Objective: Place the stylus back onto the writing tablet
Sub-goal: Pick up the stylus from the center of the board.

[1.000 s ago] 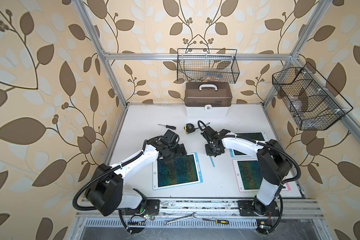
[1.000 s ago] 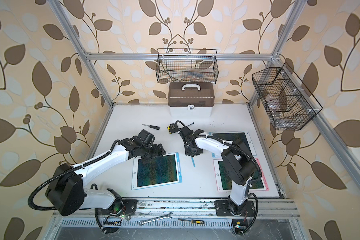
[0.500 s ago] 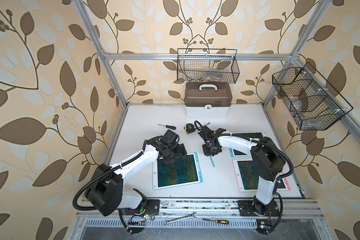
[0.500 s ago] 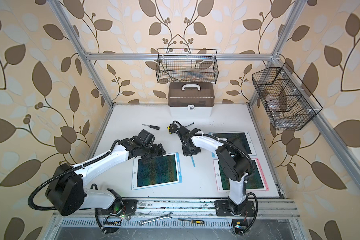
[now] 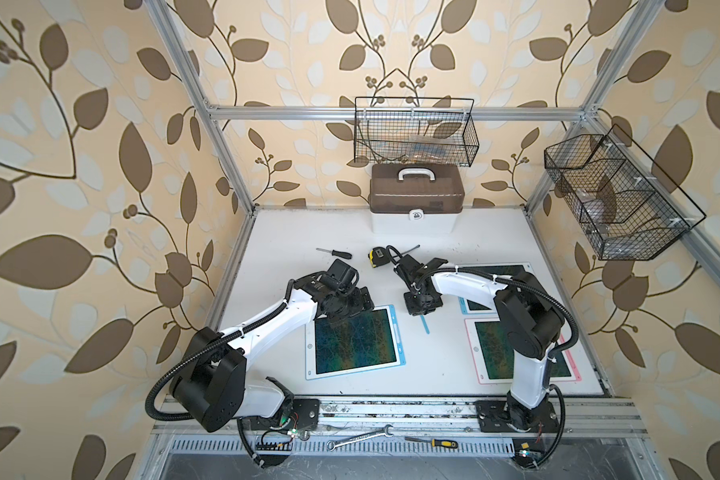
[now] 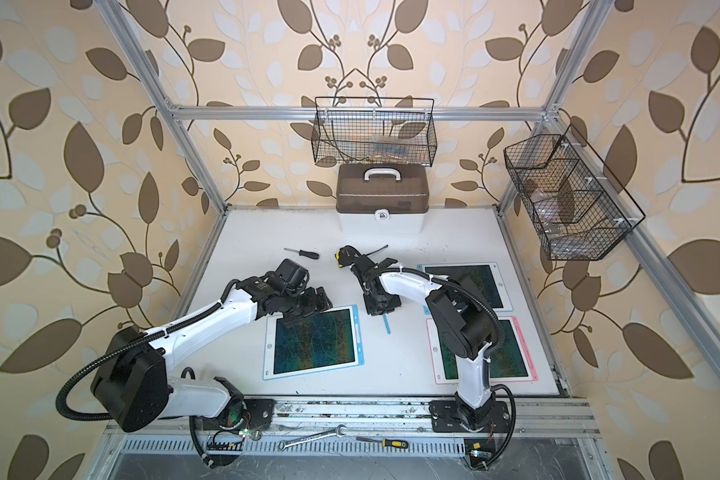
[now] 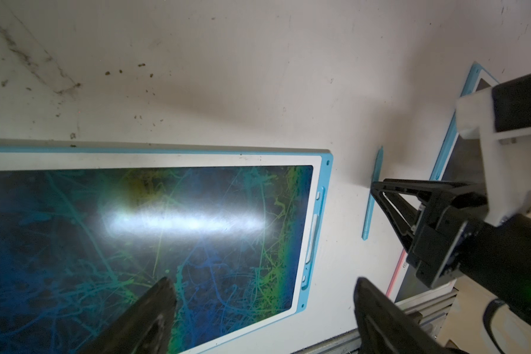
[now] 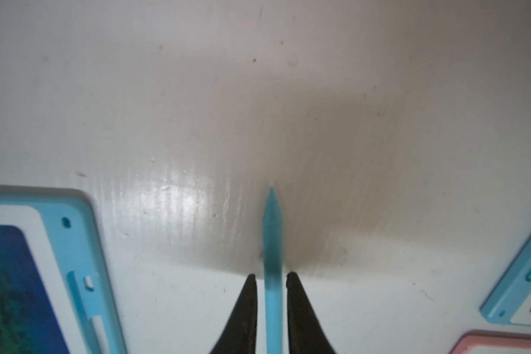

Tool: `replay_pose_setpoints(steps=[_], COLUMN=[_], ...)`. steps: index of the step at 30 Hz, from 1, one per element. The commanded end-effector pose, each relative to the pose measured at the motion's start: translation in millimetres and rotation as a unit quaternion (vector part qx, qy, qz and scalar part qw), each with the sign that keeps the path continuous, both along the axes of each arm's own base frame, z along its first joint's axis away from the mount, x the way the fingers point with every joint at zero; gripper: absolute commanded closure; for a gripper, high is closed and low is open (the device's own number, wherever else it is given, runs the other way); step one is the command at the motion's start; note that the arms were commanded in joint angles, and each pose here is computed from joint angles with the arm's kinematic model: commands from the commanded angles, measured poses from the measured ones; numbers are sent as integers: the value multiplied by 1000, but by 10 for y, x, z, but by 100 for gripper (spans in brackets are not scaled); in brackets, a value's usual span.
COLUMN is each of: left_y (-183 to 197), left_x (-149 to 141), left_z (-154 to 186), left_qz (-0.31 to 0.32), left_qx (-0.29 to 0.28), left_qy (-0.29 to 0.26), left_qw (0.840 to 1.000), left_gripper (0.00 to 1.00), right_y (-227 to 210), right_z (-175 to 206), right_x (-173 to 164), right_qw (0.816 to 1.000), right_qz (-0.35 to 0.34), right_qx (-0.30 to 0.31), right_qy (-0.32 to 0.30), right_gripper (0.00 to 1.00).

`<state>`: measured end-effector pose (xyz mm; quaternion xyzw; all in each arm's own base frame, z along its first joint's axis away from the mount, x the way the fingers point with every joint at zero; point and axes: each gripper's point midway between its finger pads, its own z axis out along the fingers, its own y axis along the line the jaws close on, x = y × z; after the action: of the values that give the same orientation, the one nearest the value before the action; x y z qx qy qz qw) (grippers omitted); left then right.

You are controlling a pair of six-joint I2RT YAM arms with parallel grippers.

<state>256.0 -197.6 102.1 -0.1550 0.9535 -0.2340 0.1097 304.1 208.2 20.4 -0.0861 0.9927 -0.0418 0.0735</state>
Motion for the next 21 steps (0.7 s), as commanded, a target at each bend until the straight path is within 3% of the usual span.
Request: replay_pose_setpoints(steps=[1, 21], left_y=[33, 21], left_x=[4, 26], left_z=[-1, 8], left_qz=[7, 4], left_qx=[-4, -3], left_qy=[-3, -4], left_qw=[1000, 1000], left_gripper=[8, 8], right_y=[-11, -76], right_z=[-51, -140], right_x=[-11, -73], right_qw=[1000, 999], right_qz=[10, 8], right_qx=[-19, -29], right_qy=[7, 21], right_gripper=[81, 95])
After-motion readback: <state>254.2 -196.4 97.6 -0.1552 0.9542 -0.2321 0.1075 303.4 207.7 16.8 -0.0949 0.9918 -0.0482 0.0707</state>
